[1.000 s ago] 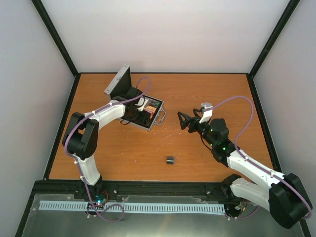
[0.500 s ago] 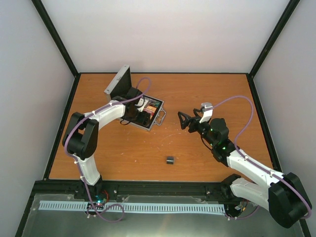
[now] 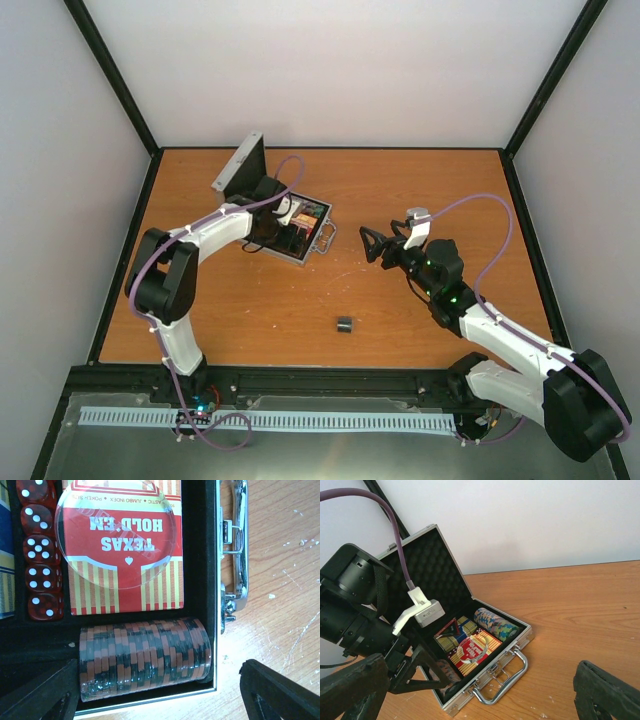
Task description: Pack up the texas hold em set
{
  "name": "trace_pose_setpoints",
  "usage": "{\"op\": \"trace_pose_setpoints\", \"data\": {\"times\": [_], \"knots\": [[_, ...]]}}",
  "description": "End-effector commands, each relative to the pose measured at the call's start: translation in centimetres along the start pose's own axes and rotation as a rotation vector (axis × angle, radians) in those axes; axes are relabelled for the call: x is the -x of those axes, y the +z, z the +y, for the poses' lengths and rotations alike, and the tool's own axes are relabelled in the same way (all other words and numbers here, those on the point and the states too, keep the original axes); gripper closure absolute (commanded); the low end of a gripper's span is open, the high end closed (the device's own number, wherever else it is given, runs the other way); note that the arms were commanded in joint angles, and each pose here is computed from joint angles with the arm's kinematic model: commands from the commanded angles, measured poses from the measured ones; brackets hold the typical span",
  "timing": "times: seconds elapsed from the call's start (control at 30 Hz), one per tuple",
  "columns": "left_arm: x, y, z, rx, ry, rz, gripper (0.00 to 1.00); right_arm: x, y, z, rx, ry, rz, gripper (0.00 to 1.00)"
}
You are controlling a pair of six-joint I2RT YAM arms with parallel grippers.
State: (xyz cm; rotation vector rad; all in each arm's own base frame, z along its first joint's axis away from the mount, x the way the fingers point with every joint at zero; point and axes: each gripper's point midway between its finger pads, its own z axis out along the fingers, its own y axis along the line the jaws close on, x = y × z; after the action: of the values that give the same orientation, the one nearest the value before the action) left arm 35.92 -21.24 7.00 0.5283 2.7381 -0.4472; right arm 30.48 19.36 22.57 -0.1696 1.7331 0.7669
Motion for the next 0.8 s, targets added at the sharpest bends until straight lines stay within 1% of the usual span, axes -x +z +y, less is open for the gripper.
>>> {"op": "trace_pose_setpoints", "data": {"times": [0.0, 0.17, 0.33, 0.43, 0.53, 0.63, 0.77], "knots": [[1.4, -1.5, -2.0, -0.083, 0.035, -0.067, 0.13, 0.6, 0.0, -0.2, 0.001, 0.0, -0.029, 0.0], [1.2, -1.0, -3.1, -0.157, 0.039, -0.056, 0.12, 0.5, -0.1, -0.2, 0.0, 0.0, -0.027, 0.0], [1.3, -1.1, -3.2, -0.161, 0.033, -0.073, 0.1, 0.5, -0.1, -0.2, 0.001, 0.001, -0.027, 0.0], [1.4, -1.6, -2.8, -0.135, 0.014, -0.093, 0.08, 0.5, -0.1, -0.2, 0.001, 0.003, -0.028, 0.0], [1.6, -2.5, -1.9, -0.075, -0.004, -0.126, 0.07, 0.5, -0.1, -0.3, 0.001, 0.004, -0.027, 0.0], [1.5, -3.4, -1.2, -0.026, -0.01, -0.153, 0.01, 0.5, 0.0, -0.3, 0.001, 0.003, -0.027, 0.0], [1.4, -4.6, -1.1, -0.002, 0.011, -0.2, 0.0, 0.5, -0.1, -0.4, 0.001, 0.006, -0.027, 0.0]]}}
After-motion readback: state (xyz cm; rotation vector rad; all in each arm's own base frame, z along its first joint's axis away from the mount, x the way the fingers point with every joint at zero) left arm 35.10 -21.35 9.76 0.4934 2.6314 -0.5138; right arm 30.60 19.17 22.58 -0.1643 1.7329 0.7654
